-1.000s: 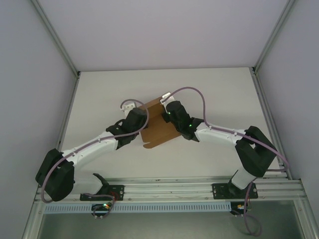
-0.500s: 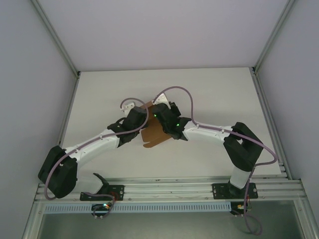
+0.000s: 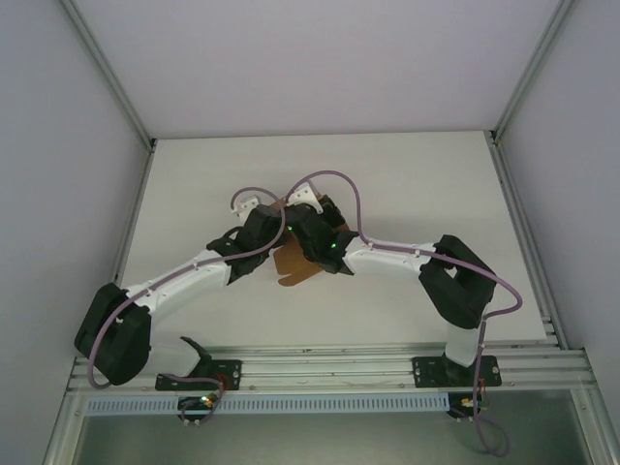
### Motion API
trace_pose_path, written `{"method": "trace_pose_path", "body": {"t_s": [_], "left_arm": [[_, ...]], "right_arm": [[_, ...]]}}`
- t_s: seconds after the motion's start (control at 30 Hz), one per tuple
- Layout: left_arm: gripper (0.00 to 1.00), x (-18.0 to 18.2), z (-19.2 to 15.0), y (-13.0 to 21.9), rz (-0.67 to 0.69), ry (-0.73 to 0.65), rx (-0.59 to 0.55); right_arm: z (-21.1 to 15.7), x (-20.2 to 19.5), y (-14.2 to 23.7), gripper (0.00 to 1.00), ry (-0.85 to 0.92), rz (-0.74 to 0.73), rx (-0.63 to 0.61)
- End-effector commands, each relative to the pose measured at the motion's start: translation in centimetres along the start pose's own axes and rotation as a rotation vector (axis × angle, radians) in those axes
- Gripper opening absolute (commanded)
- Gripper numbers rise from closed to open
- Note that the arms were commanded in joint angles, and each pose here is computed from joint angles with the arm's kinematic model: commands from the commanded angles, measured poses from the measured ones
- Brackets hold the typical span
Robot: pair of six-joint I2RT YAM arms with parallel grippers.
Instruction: Assemble paper box
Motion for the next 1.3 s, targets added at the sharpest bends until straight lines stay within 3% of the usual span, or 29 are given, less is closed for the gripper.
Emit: {"method": "trace_pose_path", "body": {"t_s": [0.0,0.13,0.3,0.33,0.43,0.63,0.83,1.07,1.27], "left_arm": [[0.00,1.0,0.2,0.2,0.097,-0.011,-0.024],[0.00,0.7,0.8,0.6,0.076,-0.057,-0.019],[0.00,0.7,1.8,1.0,0.057,-0.158,0.018],[0.00,0.7,2.2,1.1,0.046,-0.186,0.038],[0.00,0.2,3.2,1.2,0.000,-0.306,0.129],[0.00,-1.7,1.9,2.3,-0.242,-0.811,0.554],[0.00,-3.3,-1.2,2.1,-0.147,-1.372,0.698],[0.00,-6.4,-0.5,-1.5,-0.043,-1.587,0.794],[0.00,-6.3,-2.7,-6.8,0.189,-1.747,0.884]], "right_arm": [[-1.7,-1.2,-0.2,0.11,0.015,-0.051,0.071],[-1.5,-1.7,1.5,0.40,-0.105,0.246,-0.042],[-1.3,-4.1,5.5,0.93,-0.226,0.565,-0.253],[-1.6,-4.7,6.3,1.00,-0.253,0.641,-0.289],[-2.7,-7.2,7.9,1.00,-0.390,0.775,-0.340],[-8.6,-12.1,7.1,1.00,-0.654,0.664,-0.168],[-14.6,-15.2,7.1,1.00,-0.734,0.500,0.049],[-17.8,-16.3,8.0,1.00,-0.729,0.423,0.130],[-18.6,-16.7,8.1,1.00,-0.722,0.394,0.162]]}}
Point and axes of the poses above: each hand's point on the last joint's axis, 136 mm out from that joint toward the fingers, its own y axis back along the fingers, its own x axis along the line the jaws close on, z = x × y, the point moved 10 cm from there along y, back along the fingers, and after that the axes turned 10 degrees about y, right-handed, at the moved point
